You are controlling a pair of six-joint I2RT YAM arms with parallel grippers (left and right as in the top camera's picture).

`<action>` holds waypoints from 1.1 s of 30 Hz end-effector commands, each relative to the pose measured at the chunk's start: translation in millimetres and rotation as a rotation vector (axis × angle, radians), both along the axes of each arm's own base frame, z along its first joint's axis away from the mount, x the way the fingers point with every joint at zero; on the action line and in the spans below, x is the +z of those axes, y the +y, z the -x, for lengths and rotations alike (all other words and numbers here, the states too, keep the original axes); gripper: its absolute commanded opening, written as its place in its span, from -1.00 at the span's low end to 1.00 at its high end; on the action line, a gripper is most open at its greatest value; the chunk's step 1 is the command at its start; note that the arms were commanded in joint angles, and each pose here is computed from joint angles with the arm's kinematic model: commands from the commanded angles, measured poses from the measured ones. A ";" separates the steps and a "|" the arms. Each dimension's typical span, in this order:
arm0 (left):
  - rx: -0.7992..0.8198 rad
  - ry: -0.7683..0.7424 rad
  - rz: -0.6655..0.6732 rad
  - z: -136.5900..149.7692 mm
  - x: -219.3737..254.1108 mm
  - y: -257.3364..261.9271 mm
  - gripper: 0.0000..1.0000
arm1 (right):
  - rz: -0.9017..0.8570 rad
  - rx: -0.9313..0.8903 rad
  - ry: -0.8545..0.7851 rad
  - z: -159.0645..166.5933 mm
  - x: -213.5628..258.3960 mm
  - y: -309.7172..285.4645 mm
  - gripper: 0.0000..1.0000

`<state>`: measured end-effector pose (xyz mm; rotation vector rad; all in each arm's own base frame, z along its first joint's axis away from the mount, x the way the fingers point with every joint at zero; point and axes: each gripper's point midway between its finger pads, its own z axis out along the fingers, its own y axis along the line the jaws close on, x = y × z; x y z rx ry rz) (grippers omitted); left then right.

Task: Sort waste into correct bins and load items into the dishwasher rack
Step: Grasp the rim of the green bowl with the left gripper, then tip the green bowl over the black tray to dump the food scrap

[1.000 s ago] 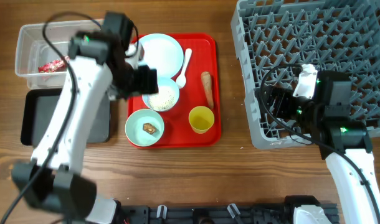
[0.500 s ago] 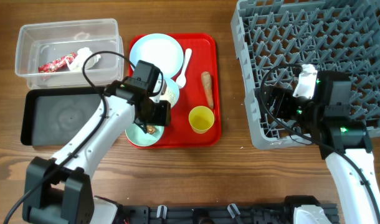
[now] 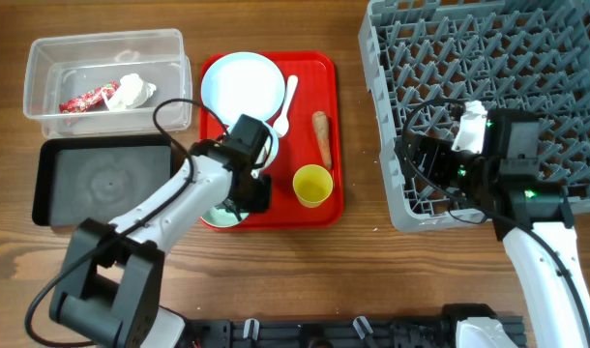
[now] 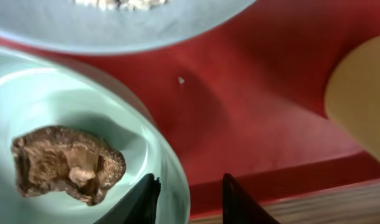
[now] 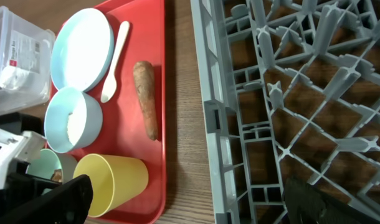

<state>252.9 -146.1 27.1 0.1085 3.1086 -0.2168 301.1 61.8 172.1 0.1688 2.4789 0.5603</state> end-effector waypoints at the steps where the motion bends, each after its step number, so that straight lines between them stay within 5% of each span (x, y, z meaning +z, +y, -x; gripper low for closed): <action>1: 0.052 -0.011 -0.060 -1.0 -5.5 7.0 -0.60 | -0.014 0.014 0.013 0.0 1.5 4.1 1.00; 4: 0.067 -0.006 -0.061 -0.4 -5.5 7.5 -0.91 | -0.013 0.015 0.016 0.6 1.0 4.1 0.99; 17: 0.076 0.017 -0.073 5.7 32.3 12.4 -0.92 | -0.020 0.019 0.017 1.1 1.3 5.4 0.99; 33: 0.269 -0.183 0.192 -34.7 125.6 82.2 -0.92 | -0.019 0.019 0.025 2.6 0.1 5.3 1.00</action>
